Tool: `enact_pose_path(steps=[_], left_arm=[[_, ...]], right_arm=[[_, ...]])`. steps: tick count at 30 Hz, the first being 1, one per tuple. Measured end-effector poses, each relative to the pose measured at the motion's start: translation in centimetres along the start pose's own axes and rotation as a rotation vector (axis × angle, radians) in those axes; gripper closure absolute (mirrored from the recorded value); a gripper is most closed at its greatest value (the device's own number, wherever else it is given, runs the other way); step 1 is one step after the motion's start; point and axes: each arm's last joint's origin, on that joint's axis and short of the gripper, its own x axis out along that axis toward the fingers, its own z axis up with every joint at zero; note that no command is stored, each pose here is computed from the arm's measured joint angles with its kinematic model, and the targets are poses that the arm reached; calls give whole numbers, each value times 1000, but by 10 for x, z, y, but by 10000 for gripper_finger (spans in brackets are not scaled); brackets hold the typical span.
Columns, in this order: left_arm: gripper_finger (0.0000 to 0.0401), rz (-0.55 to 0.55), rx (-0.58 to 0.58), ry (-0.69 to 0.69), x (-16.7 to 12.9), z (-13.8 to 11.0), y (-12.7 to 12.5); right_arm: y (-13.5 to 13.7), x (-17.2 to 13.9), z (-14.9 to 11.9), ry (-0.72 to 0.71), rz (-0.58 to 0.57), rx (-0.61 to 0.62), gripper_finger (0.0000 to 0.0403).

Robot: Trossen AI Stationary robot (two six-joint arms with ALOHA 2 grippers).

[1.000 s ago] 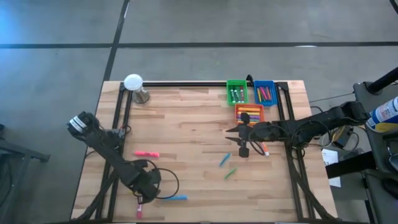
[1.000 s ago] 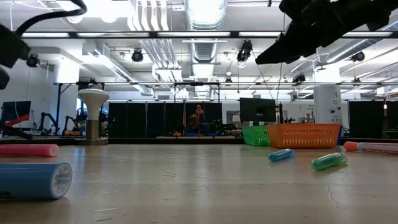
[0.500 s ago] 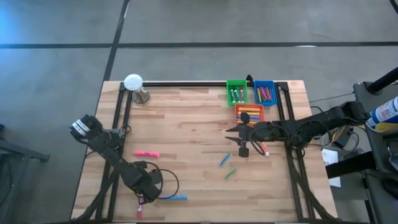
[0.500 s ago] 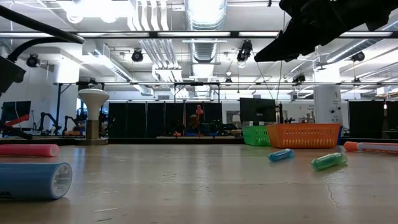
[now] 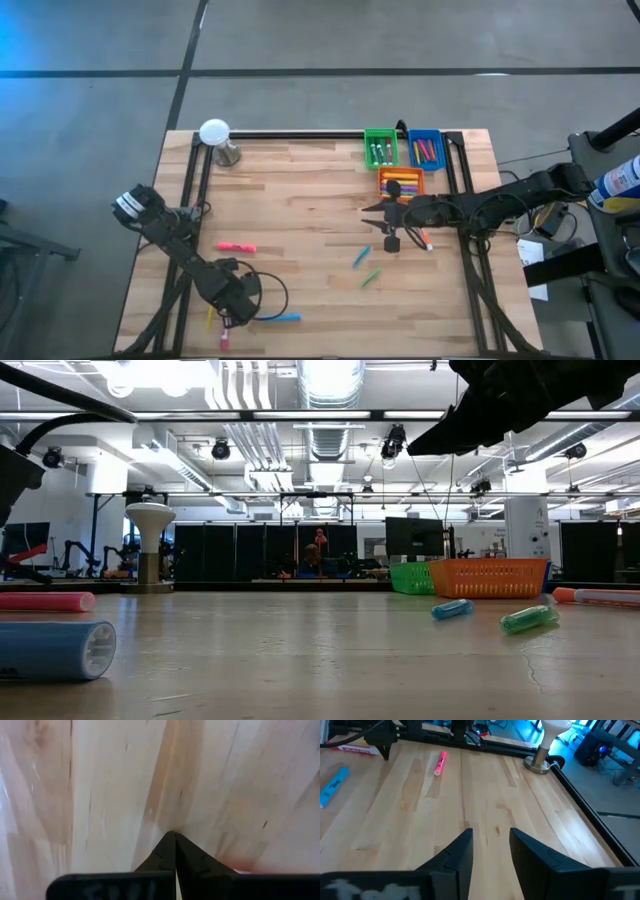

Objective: Pick & Place Markers
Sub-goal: Put the yellow pen into the blue bin

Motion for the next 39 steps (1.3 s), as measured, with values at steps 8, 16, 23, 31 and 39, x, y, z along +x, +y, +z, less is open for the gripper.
enact_pose_path(steps=[8,16,23,31,39], left_arm=[[401,-15,3,24,-2,0,2],[377,-46,-326,191,-3,-7,1],[343,-106,-540,223,-3,-17,-14],[339,-110,-701,271,-3,-39,-28],[339,-80,-789,288,-2,-59,-36]], right_arm=[[0,0,0,-2,0,-34,282],[0,0,0,-1,0,-47,282],[6,-2,0,-3,28,-57,282],[15,-4,-1,-8,60,-71,282],[20,-6,-1,-13,80,-79,282]])
